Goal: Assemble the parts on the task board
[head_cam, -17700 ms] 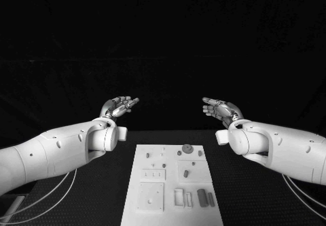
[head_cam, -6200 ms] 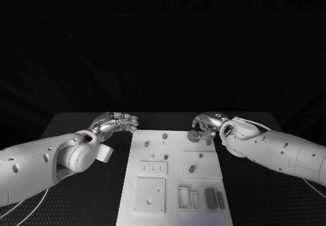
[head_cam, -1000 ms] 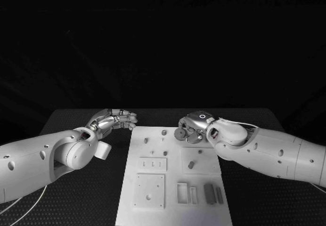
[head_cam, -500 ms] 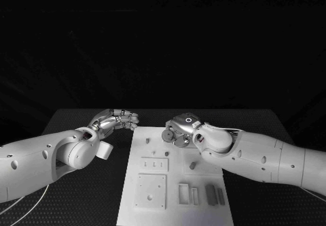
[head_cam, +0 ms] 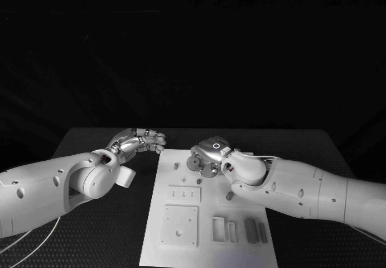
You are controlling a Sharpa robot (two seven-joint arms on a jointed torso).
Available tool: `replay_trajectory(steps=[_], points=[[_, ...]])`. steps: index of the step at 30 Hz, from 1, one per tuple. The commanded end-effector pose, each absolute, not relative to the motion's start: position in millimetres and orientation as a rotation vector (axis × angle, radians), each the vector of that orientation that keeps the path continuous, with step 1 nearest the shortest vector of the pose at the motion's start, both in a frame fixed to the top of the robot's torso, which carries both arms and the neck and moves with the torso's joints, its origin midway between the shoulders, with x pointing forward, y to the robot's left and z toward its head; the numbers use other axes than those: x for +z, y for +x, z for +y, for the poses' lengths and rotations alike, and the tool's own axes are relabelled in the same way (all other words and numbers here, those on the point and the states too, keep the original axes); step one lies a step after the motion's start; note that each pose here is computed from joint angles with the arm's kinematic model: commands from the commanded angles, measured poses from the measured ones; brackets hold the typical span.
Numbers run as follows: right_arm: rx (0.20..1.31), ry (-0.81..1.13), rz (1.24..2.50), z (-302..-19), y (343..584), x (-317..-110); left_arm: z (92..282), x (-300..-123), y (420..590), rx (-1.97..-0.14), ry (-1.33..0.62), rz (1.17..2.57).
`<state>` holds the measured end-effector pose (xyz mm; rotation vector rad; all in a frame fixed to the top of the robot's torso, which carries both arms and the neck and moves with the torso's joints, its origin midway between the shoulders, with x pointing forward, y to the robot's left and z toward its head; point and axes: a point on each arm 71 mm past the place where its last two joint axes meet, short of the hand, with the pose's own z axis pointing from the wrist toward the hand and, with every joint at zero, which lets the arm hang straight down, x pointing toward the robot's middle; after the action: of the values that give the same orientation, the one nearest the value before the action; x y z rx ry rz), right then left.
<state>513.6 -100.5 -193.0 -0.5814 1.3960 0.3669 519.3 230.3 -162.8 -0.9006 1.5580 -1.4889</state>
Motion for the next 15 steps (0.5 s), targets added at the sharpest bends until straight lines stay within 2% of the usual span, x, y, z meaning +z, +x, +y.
replay_trajectory(steps=[1,15], points=[[0.347,-0.599,1.385,-99.3,514.8,-194.4,227.6,-161.2,519.2,-1.507,-0.895,1.555],[0.334,-0.613,1.396,-97.9,518.6,-199.9,226.7,-161.3,519.8,-1.508,-0.894,1.557]])
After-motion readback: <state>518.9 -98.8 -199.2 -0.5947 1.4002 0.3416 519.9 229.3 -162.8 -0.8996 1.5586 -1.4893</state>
